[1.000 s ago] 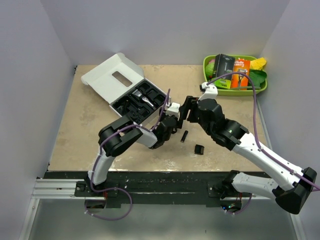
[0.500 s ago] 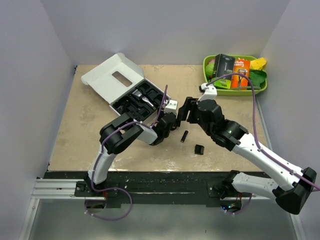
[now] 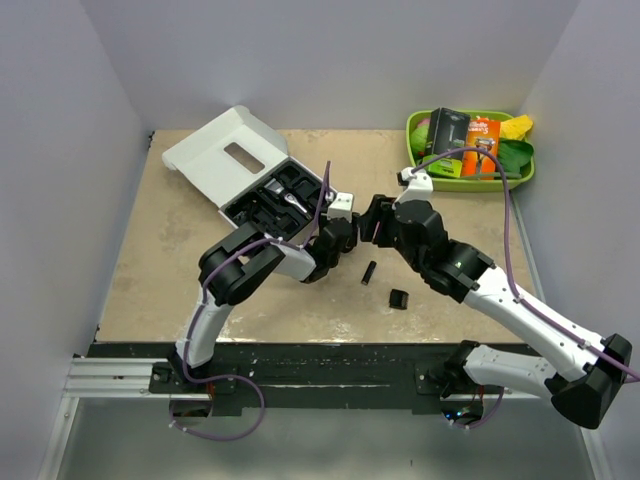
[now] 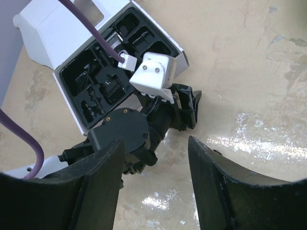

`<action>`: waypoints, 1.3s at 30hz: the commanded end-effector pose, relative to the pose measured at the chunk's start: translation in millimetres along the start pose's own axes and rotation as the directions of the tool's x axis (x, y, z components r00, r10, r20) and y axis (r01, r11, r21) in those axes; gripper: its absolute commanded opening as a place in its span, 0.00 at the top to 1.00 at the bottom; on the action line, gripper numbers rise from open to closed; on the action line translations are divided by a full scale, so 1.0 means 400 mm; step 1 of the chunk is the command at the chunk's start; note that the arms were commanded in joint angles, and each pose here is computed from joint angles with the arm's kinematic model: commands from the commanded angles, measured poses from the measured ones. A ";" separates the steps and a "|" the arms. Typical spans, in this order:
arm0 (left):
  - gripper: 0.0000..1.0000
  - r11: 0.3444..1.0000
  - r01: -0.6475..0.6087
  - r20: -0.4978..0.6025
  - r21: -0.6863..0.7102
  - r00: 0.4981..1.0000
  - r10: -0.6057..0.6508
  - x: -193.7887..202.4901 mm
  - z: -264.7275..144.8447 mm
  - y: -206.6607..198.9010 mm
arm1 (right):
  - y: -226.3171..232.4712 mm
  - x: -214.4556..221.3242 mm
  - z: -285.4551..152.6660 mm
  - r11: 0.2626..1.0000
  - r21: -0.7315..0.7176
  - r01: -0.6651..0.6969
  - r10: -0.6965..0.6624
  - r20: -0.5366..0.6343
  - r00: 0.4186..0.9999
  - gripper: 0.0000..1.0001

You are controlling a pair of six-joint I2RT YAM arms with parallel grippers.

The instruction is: Sort the hair-cutting tools

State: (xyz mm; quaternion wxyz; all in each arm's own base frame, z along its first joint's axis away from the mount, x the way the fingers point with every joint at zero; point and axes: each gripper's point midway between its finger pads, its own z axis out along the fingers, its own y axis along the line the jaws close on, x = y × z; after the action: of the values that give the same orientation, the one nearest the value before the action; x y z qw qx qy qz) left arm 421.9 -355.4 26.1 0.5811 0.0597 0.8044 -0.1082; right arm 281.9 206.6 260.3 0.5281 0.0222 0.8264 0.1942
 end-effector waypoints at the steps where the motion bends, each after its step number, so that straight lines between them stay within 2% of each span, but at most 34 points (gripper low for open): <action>1: 0.45 0.999 0.031 -0.020 -0.012 0.999 -0.031 0.010 0.018 0.002 | 0.023 -0.017 -0.010 0.999 -0.049 -0.024 0.026 0.026 0.999 0.43; 6: 0.54 0.999 0.031 -0.023 -0.017 0.999 -0.031 0.012 0.018 0.004 | 0.021 -0.011 -0.016 0.998 -0.054 -0.032 0.033 0.022 0.999 0.45; 9: 0.66 0.999 0.030 -0.022 -0.012 0.999 -0.031 0.010 0.015 0.001 | 0.017 -0.015 -0.020 0.998 -0.051 -0.037 0.038 0.027 0.999 0.45; 12: 0.70 1.000 0.026 -0.024 -0.012 0.999 -0.027 0.010 0.013 0.002 | 0.015 -0.016 -0.024 0.998 -0.050 -0.037 0.038 0.027 0.999 0.46; 18: 0.88 1.000 0.022 -0.021 -0.012 1.000 -0.022 -0.013 -0.001 0.006 | 0.010 -0.013 -0.032 0.998 -0.049 -0.035 0.036 0.023 0.999 0.47; 22: 0.93 1.000 0.030 -0.070 0.003 0.997 -0.030 -0.020 -0.035 -0.001 | 0.013 -0.015 -0.042 0.998 -0.058 -0.036 0.037 0.018 0.999 0.47; 24: 0.94 0.996 0.073 -0.086 0.042 0.994 -0.069 -0.045 -0.066 -0.026 | 0.007 -0.010 -0.043 0.999 -0.047 -0.022 0.022 0.007 1.000 0.47; 25: 0.93 0.997 0.066 -0.131 0.035 0.990 -0.061 -0.033 -0.084 -0.020 | 0.001 -0.010 -0.043 0.999 -0.038 -0.019 0.019 0.006 1.000 0.47; 27: 0.93 0.992 0.113 -0.145 0.065 0.984 -0.102 -0.078 -0.123 -0.040 | -0.004 -0.004 -0.045 1.000 -0.030 -0.010 0.010 -0.003 1.000 0.47; 28: 0.93 0.993 0.101 -0.189 0.058 0.978 -0.088 -0.068 -0.145 -0.033 | -0.006 -0.002 -0.045 1.000 -0.027 -0.011 0.010 -0.005 1.000 0.47; 29: 0.93 0.989 0.127 -0.188 0.082 0.976 -0.109 -0.112 -0.166 -0.048 | -0.004 0.001 -0.047 0.999 -0.032 -0.009 0.009 -0.011 1.000 0.47; 32: 0.95 0.982 0.161 -0.266 0.098 0.955 -0.130 -0.151 -0.224 -0.060 | -0.001 -0.004 -0.054 0.999 -0.038 -0.012 0.011 -0.012 1.000 0.47; 35: 0.94 0.973 0.223 -0.346 0.065 0.919 -0.188 -0.171 -0.287 -0.054 | 0.002 -0.010 -0.057 0.999 -0.042 -0.012 0.012 -0.013 1.000 0.46; 39: 0.92 0.956 0.292 -0.357 0.013 0.895 -0.268 -0.223 -0.350 -0.027 | 0.003 -0.009 -0.056 0.999 -0.033 0.001 -0.002 -0.030 1.000 0.46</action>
State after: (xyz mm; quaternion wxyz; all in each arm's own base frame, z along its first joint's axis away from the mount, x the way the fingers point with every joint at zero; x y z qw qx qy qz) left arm 342.9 -345.3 134.4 0.4492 0.0283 0.8712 -0.1958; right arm 266.3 198.5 250.4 0.5086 0.0124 0.8389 0.1936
